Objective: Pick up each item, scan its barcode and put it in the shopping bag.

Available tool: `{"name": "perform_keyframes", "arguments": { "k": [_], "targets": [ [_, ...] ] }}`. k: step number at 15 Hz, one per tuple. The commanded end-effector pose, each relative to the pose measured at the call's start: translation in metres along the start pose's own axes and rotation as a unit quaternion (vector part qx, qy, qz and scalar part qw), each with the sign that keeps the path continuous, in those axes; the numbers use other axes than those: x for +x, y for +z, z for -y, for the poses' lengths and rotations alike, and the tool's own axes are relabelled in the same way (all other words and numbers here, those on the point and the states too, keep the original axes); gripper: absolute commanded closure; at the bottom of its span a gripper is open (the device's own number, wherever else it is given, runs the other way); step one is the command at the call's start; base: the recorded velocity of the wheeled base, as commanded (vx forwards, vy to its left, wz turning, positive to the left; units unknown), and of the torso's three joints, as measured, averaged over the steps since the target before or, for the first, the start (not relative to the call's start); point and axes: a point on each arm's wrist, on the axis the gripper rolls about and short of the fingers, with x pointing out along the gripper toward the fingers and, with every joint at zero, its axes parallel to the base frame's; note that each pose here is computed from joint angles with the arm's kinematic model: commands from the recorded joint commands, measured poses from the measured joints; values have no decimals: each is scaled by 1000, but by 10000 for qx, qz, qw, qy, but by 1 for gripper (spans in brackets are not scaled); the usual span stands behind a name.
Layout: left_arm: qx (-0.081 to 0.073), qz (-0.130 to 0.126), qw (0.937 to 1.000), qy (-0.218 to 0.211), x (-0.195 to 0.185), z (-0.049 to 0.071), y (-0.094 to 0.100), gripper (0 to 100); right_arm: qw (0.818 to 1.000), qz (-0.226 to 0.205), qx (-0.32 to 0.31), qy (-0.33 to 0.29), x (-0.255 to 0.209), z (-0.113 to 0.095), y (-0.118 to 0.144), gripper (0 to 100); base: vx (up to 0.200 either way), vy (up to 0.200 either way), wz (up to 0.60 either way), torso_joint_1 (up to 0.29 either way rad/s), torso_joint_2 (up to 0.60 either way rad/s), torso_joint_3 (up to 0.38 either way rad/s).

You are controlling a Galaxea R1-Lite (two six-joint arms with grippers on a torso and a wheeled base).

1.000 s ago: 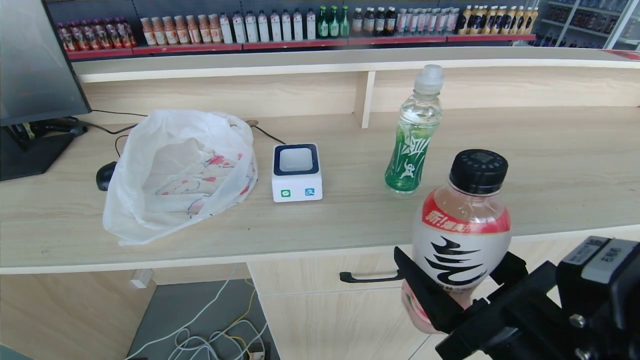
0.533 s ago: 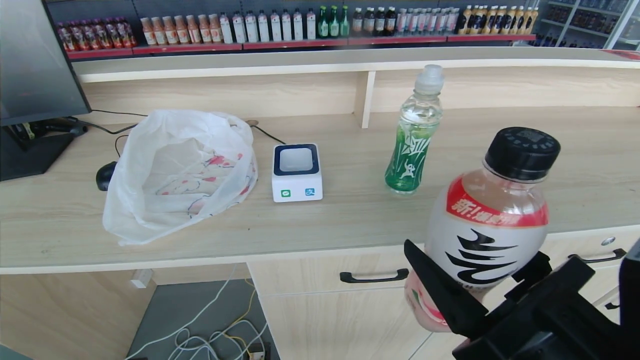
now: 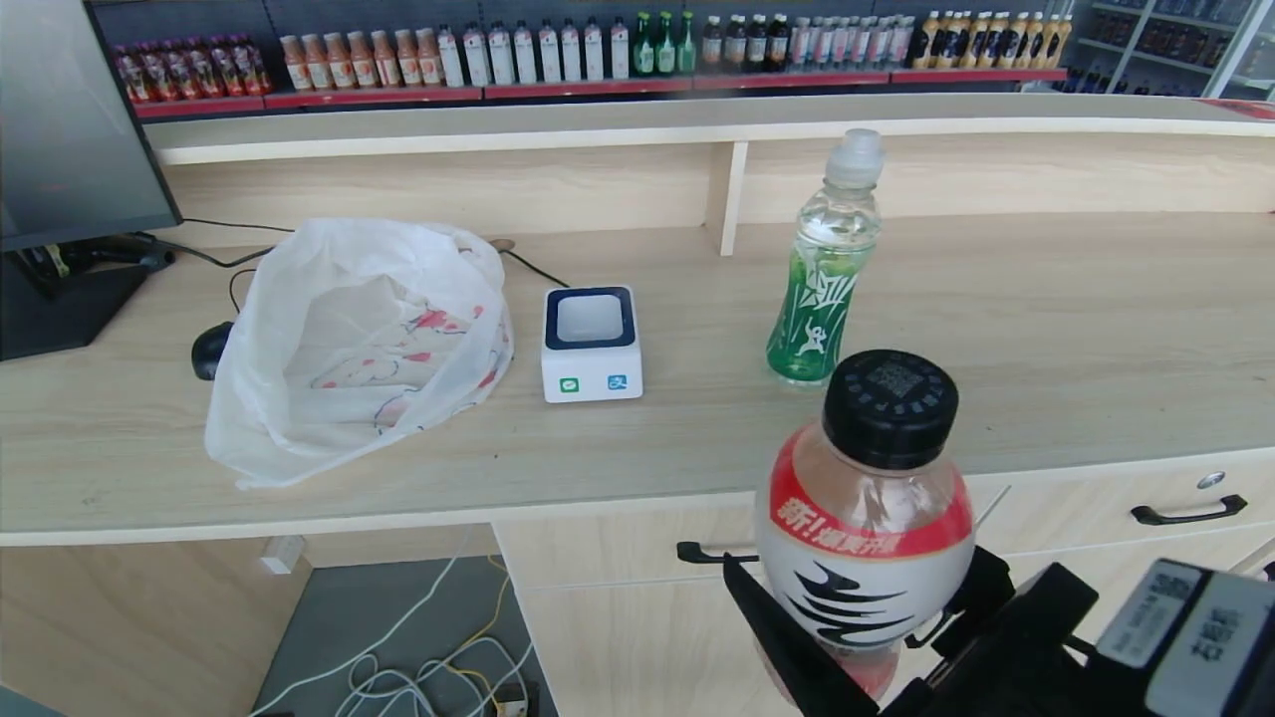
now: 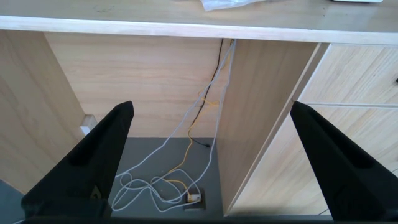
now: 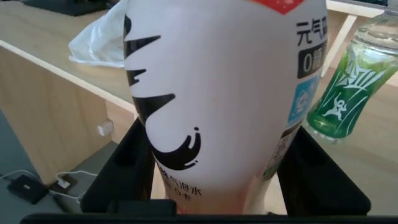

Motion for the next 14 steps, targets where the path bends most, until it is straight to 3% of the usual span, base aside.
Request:
{"name": "perform_keyframes", "arguments": {
  "k": [1,4,6,10,12,14],
  "targets": [
    [0,1,10000,2,0,0,0,0,9988,-187,-342,299,2,-19,-12,100,0,0,0,0,0,0],
    [0,1,10000,2,0,0,0,0,9976,-202,-591,314,3,-21,-14,100,0,0,0,0,0,0],
    [0,1,10000,2,0,0,0,0,9903,-139,-1317,411,2,-20,-14,100,0,0,0,0,0,0],
    [0,1,10000,2,0,0,0,0,9676,437,-2191,1175,3,-25,-12,100,0,0,0,0,0,0],
    [0,1,10000,2,0,0,0,0,9591,606,-2475,1233,5,-26,-9,100,0,0,0,0,0,0],
    [0,1,10000,2,0,0,0,0,9372,980,-3055,1370,9,-24,-5,100,0,0,0,0,0,0]
  ]
}}
